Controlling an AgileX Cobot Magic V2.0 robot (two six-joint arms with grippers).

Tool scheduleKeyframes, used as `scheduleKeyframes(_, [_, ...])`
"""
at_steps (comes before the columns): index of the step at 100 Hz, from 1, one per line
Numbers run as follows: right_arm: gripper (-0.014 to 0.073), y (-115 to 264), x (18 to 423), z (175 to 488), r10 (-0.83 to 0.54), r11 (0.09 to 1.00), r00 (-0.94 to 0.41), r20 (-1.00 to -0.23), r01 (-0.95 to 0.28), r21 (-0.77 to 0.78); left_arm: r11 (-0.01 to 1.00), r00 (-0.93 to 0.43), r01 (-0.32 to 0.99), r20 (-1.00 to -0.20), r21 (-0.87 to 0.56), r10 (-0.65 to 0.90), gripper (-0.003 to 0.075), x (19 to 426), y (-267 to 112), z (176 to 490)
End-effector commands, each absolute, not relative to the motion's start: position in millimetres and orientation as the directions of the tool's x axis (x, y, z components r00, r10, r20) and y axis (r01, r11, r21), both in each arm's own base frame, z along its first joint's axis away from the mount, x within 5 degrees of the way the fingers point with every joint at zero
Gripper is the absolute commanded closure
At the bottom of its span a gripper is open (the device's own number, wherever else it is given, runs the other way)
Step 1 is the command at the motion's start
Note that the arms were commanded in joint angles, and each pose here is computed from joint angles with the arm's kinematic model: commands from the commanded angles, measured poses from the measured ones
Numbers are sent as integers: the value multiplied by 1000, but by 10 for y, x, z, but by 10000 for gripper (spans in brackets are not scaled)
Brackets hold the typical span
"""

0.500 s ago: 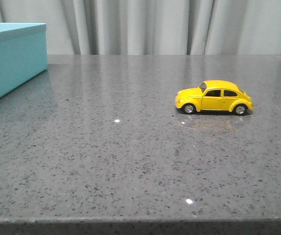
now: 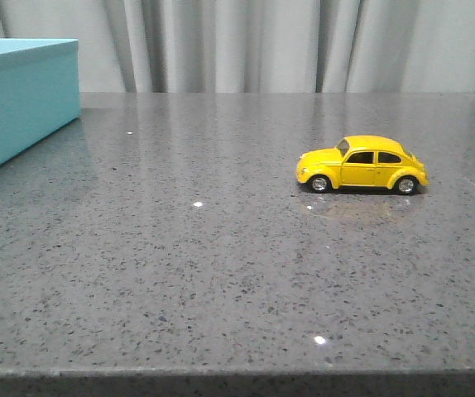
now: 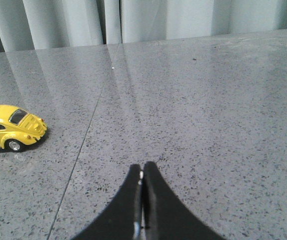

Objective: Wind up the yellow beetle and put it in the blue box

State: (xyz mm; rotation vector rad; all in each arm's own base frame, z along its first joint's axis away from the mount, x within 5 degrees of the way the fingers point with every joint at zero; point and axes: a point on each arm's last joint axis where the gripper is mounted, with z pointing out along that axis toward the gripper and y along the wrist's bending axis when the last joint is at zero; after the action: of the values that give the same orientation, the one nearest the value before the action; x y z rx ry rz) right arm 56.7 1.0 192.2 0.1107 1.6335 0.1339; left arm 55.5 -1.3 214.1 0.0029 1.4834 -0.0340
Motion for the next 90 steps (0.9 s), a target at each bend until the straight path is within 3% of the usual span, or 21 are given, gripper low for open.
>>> scheduleKeyframes(1, [663, 8, 543, 2067, 127, 992, 47, -991, -22, 126, 999, 150, 27, -988, -31, -35, 741, 543, -10, 2081])
scheduleKeyframes(20, [663, 10, 539, 2116, 127, 992, 100, -987, -31, 125, 999, 172, 25, -985, -31, -35, 741, 540, -8, 2100])
scheduleKeyframes(34, [663, 15, 517, 2243, 130, 991, 237, -963, -55, 121, 999, 197, 24, -980, -31, -36, 741, 536, -6, 2123])
scheduleKeyframes(46, [663, 16, 508, 2278, 131, 991, 271, -954, -61, 119, 999, 226, 22, -973, -32, -36, 741, 530, -3, 2150])
scheduleKeyframes(75, [661, 9, 485, 2397, 131, 991, 172, -976, -42, 125, 999, 250, 27, -967, -39, -45, 741, 497, -4, 2337])
scheduleKeyframes(90, [661, 3, 478, 2558, 128, 992, 64, -990, -21, 127, 999, 165, 37, -985, -37, -43, 741, 506, -16, 2527])
